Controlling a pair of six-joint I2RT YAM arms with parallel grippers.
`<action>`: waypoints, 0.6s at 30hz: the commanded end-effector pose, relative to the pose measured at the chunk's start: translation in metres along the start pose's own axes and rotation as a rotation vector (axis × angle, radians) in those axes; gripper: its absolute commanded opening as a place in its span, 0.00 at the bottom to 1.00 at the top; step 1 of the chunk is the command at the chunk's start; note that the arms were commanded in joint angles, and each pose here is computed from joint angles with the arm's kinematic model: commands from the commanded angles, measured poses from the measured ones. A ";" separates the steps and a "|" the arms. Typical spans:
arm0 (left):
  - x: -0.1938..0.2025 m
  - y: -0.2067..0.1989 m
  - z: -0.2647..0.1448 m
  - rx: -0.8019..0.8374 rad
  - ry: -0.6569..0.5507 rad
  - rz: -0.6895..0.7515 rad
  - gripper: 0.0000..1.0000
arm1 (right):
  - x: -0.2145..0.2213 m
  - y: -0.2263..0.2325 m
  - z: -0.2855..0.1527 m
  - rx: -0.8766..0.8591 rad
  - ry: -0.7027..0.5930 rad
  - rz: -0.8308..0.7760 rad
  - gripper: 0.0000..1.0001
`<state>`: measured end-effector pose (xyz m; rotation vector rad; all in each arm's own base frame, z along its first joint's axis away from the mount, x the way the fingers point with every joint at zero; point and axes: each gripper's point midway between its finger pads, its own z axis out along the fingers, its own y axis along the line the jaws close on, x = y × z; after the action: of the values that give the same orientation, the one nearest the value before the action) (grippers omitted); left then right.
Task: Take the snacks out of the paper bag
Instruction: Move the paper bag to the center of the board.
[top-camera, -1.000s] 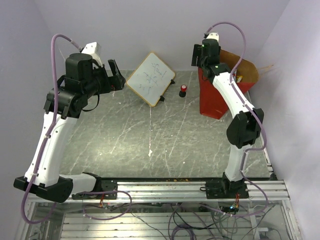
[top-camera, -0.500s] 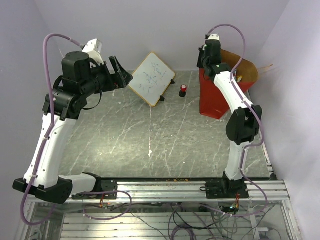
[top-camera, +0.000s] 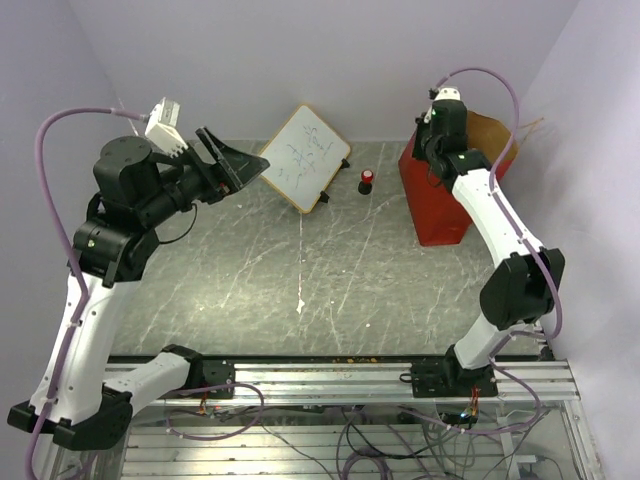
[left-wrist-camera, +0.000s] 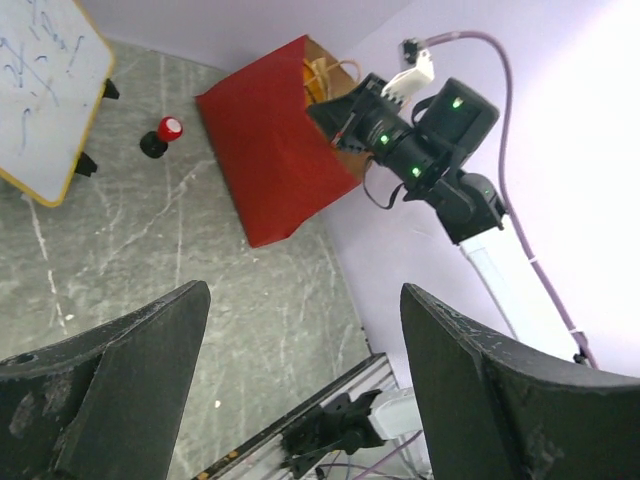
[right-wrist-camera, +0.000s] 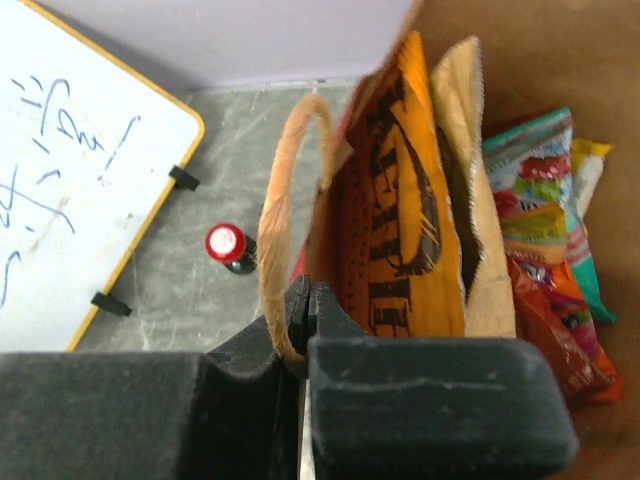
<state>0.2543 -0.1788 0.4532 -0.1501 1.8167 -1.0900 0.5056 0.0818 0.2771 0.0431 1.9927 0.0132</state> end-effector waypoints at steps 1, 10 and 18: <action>-0.003 -0.022 -0.011 0.078 -0.019 -0.040 0.88 | 0.007 -0.013 -0.032 0.024 0.026 -0.016 0.00; -0.001 -0.036 -0.013 0.161 -0.015 -0.110 0.88 | 0.027 -0.011 -0.099 -0.068 0.073 0.017 0.00; 0.014 -0.032 -0.021 0.175 0.017 -0.172 0.88 | 0.060 -0.011 -0.145 -0.128 0.144 0.012 0.00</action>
<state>0.2375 -0.1889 0.4562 -0.2312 1.7852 -1.2836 0.3748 0.0634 0.2716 0.0006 2.1389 0.0503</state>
